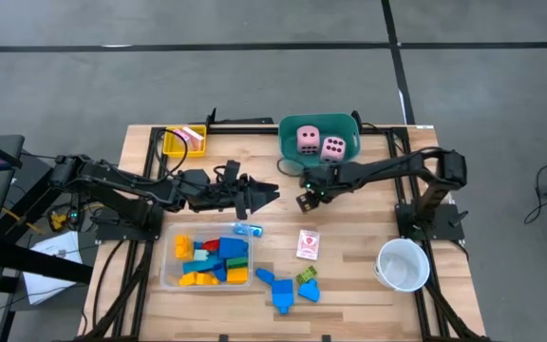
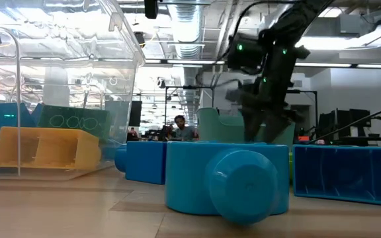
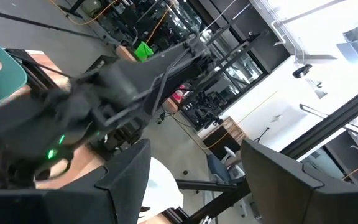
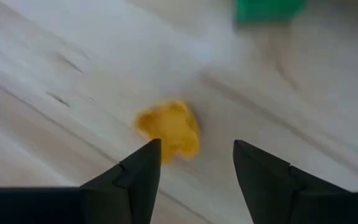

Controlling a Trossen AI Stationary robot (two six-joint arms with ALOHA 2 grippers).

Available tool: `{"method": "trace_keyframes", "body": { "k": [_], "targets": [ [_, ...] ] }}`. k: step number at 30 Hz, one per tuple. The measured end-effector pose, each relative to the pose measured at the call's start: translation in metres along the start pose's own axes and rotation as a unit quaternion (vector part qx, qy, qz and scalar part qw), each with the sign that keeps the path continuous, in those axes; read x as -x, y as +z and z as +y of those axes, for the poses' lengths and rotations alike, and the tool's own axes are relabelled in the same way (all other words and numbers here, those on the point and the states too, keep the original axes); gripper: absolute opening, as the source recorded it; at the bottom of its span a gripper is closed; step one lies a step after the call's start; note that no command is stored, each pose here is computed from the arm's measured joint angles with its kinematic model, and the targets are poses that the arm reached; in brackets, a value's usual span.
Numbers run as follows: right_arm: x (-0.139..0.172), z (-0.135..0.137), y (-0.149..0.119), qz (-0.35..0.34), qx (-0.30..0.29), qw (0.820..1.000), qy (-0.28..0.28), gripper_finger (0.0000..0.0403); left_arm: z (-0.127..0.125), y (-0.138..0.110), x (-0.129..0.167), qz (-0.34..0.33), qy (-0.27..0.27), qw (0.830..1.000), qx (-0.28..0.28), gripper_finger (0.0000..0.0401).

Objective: Pick & Place Toys
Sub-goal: Put the yellow game piece into the transparent bin

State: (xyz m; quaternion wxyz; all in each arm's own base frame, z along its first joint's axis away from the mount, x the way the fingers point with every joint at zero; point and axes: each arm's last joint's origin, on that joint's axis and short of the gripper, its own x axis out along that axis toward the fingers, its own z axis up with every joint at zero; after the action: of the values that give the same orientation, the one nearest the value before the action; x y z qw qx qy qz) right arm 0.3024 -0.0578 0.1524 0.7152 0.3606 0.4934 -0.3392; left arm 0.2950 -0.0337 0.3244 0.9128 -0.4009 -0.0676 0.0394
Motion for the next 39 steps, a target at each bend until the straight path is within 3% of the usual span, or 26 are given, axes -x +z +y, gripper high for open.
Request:
{"method": "trace_keyframes", "body": {
  "k": [10, 22, 27, 33, 39],
  "targets": [
    [-0.020, 0.013, -0.010, 0.005, 0.022, 1.000, 0.002, 0.0158, -0.001, 0.000, 0.000, 0.001, -0.005, 1.000, 0.001, 0.0245],
    [-0.021, 0.019, -0.008, -0.015, 0.033, 0.999, 0.031, 0.0016, -0.001, 0.000, 0.000, 0.002, -0.005, 1.000, 0.001, 0.0245],
    [-0.019, 0.024, -0.012, -0.021, 0.044, 0.998, 0.043, 0.0014, 0.000, 0.000, 0.000, 0.007, -0.007, 1.000, 0.000, 0.0245],
    [0.017, 0.036, -0.019, -0.056, 0.074, 0.991, 0.096, 0.0006, -0.001, -0.004, 0.000, 0.051, -0.038, 0.998, -0.010, 0.0245],
    [0.079, 0.046, -0.021, -0.142, 0.113, 0.962, 0.202, 0.0003, -0.022, -0.022, 0.008, 0.106, -0.137, 0.978, -0.115, 0.0245]
  ]
}}
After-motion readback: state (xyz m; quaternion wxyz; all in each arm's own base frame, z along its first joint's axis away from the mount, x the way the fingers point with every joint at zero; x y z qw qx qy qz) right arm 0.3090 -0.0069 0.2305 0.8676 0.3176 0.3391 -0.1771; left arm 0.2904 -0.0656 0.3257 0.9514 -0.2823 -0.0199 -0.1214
